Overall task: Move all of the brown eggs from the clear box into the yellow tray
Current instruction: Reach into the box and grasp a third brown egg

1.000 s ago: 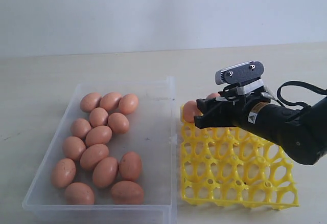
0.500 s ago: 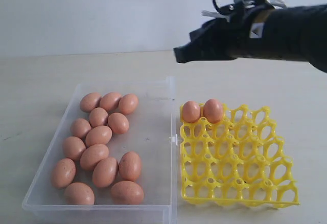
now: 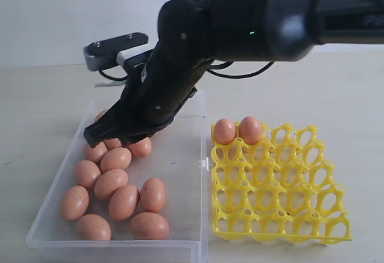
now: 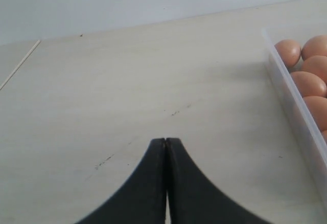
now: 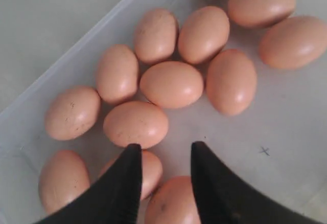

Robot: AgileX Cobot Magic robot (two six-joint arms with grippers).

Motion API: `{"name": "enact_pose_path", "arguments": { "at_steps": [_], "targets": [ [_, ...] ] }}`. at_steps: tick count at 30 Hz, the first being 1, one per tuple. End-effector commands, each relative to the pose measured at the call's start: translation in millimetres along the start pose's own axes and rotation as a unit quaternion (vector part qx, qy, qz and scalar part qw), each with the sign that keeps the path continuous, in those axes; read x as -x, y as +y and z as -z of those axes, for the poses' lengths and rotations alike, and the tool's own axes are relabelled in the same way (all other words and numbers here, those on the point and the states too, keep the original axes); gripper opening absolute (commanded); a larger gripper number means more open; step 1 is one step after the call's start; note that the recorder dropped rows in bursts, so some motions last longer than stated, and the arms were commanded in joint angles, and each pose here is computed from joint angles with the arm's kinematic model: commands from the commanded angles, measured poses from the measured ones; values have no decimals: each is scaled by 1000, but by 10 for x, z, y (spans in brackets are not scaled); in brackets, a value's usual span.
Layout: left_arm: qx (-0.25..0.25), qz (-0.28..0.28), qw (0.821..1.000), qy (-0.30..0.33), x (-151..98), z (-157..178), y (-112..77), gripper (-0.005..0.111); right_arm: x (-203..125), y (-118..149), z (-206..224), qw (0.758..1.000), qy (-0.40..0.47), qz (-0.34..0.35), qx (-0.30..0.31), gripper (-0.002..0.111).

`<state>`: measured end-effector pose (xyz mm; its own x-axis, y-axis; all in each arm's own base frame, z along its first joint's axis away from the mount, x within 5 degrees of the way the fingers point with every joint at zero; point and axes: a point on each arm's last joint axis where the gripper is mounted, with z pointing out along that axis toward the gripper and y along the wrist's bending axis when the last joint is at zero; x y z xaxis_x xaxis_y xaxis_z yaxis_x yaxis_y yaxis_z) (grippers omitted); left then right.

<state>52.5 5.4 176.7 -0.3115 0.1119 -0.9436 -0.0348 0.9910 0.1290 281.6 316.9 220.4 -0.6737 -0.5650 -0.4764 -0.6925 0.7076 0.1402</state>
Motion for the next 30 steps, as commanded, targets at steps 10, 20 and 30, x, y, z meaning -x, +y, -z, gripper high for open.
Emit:
{"name": "enact_pose_path", "arguments": {
  "at_steps": [10,20,30],
  "targets": [
    [-2,3,1000,-10,23,9,-1,0,345,-169,-669,998,42,-2,-51,58],
    [-2,3,1000,-10,23,9,-1,0,360,-340,-913,993,66,-10,-97,58],
    [-2,3,1000,-10,23,9,-1,0,280,-377,-1160,993,75,-12,-94,58]
  ]
}}
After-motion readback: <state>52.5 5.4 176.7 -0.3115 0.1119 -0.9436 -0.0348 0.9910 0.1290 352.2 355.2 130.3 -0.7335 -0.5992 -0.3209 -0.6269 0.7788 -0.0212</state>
